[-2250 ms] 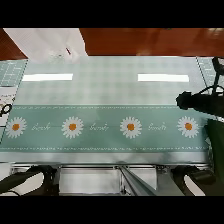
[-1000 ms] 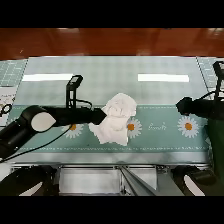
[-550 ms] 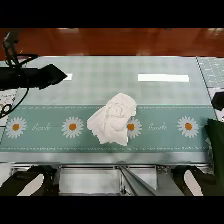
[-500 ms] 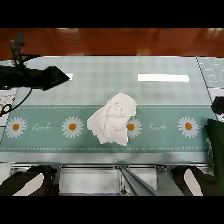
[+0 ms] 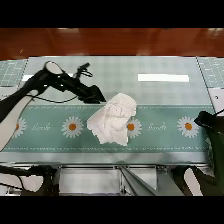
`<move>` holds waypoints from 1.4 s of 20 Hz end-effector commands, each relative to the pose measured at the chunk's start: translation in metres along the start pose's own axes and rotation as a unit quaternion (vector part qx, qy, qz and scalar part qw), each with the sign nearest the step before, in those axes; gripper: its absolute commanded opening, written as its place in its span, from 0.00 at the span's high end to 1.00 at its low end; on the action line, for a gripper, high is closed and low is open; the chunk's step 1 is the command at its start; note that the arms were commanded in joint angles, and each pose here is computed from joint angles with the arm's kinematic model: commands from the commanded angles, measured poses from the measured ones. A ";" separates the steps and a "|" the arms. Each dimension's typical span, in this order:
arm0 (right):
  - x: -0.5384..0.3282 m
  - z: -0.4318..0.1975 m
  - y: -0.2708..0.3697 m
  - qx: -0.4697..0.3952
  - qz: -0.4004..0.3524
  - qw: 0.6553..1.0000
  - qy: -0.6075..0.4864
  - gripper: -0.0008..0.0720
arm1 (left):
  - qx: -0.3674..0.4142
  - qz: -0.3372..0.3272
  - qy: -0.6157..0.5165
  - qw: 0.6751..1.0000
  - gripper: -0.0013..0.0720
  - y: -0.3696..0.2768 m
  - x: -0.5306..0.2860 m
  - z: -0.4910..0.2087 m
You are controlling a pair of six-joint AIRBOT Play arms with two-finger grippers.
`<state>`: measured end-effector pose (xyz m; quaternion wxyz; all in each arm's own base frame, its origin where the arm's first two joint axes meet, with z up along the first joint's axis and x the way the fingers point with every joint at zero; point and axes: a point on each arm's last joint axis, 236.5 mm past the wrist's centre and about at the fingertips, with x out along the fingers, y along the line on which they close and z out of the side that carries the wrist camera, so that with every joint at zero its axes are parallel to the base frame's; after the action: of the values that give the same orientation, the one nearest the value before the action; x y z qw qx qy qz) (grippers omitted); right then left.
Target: Fold the shirts.
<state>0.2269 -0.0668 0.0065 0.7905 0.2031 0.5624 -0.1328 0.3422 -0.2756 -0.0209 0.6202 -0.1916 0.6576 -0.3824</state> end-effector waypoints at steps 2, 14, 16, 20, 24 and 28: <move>0.005 -0.008 0.006 0.002 0.015 1.000 0.013 0.43 | 0.084 0.019 0.101 0.991 0.29 -0.016 0.044 -0.018; 0.037 -0.134 0.148 -0.053 0.252 0.951 0.174 0.43 | 0.068 0.123 0.083 0.987 0.95 0.042 -0.013 0.005; 0.034 -0.151 0.182 -0.075 0.286 0.937 0.187 0.43 | 0.064 0.124 0.081 0.987 0.95 0.043 -0.014 0.006; 0.054 -0.189 0.211 -0.094 0.290 0.921 0.242 0.43 | 0.065 0.123 0.084 0.987 0.95 0.041 -0.011 0.004; 0.066 -0.201 0.251 -0.061 0.335 0.905 0.254 0.43 | 0.067 0.123 0.087 0.986 0.95 0.038 -0.008 0.003; 0.083 -0.208 0.268 -0.040 0.352 0.897 0.265 0.43 | 0.069 0.123 0.089 0.986 0.95 0.037 -0.007 0.002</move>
<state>0.1881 0.2519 -0.0770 0.6202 0.3565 0.6591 0.2320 0.3547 -0.2471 -0.0437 0.6147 -0.0325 0.7000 -0.3621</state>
